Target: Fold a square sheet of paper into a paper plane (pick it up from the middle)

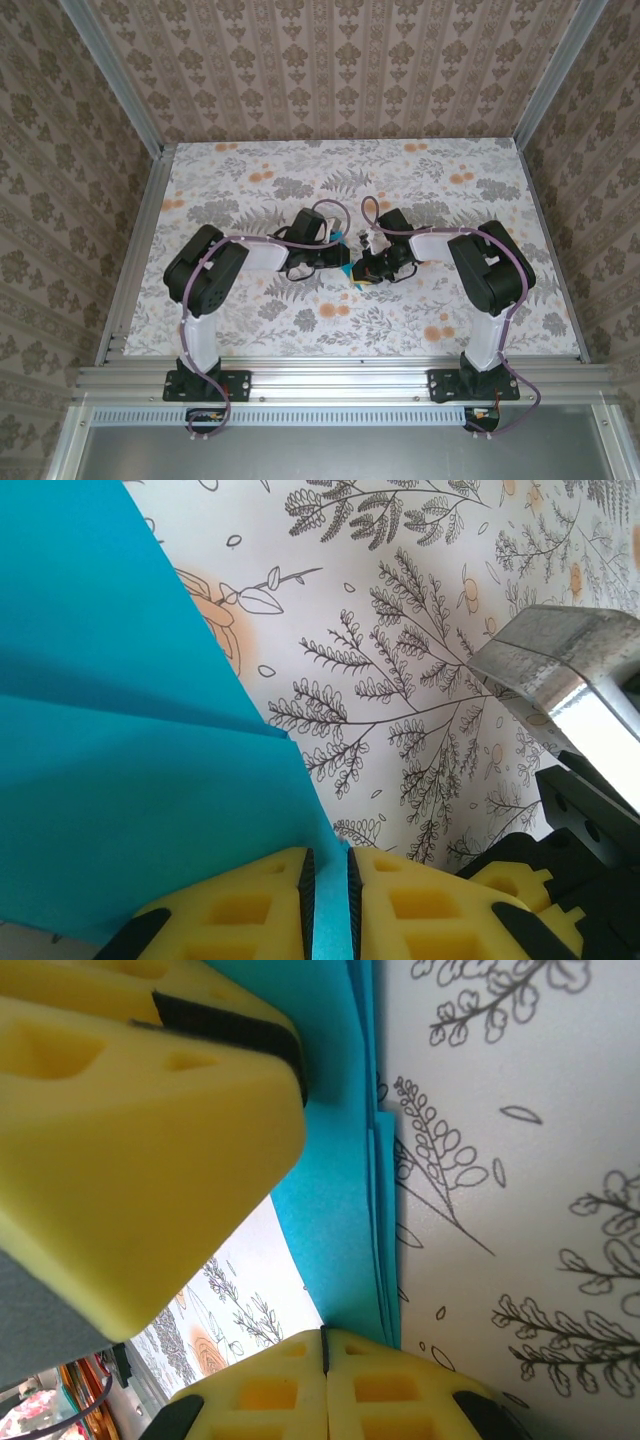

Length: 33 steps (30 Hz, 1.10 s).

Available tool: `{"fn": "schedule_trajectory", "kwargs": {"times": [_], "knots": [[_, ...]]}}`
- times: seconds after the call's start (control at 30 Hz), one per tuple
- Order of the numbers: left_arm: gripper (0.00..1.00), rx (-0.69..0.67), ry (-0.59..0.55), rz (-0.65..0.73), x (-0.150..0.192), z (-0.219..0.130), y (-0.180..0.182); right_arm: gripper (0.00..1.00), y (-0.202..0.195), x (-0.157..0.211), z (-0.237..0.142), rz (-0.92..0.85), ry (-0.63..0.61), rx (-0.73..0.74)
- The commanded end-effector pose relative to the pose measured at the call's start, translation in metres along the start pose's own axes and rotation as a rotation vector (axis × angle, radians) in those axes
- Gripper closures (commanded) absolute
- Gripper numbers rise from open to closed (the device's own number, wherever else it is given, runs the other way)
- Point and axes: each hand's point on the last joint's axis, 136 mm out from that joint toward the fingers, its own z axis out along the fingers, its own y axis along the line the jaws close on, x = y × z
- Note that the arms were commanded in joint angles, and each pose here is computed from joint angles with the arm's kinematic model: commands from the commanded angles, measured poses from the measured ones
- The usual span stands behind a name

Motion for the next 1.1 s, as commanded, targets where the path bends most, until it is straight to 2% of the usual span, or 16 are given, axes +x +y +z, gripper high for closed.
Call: {"fn": "schedule_trajectory", "kwargs": {"times": [0.0, 0.5, 0.73, 0.93, 1.07], "knots": [[0.8, -0.083, -0.013, -0.025, -0.004, 0.006, 0.035, 0.93, -0.056, 0.05, 0.012, 0.151, 0.149, 0.2], [0.82, -0.189, -0.04, -0.052, -0.04, -0.012, 0.081, 0.96, -0.065, 0.077, 0.011, 0.207, 0.197, 0.21], [0.84, -0.269, -0.063, -0.093, -0.053, -0.021, 0.112, 0.97, -0.063, 0.076, 0.009, 0.2, 0.19, 0.209], [0.84, -0.285, -0.085, -0.089, -0.07, -0.026, 0.119, 0.96, -0.061, 0.075, 0.008, 0.193, 0.183, 0.205], [0.81, -0.303, -0.126, -0.086, -0.096, -0.044, 0.125, 0.94, -0.05, 0.062, 0.003, 0.161, 0.139, 0.184]]}}
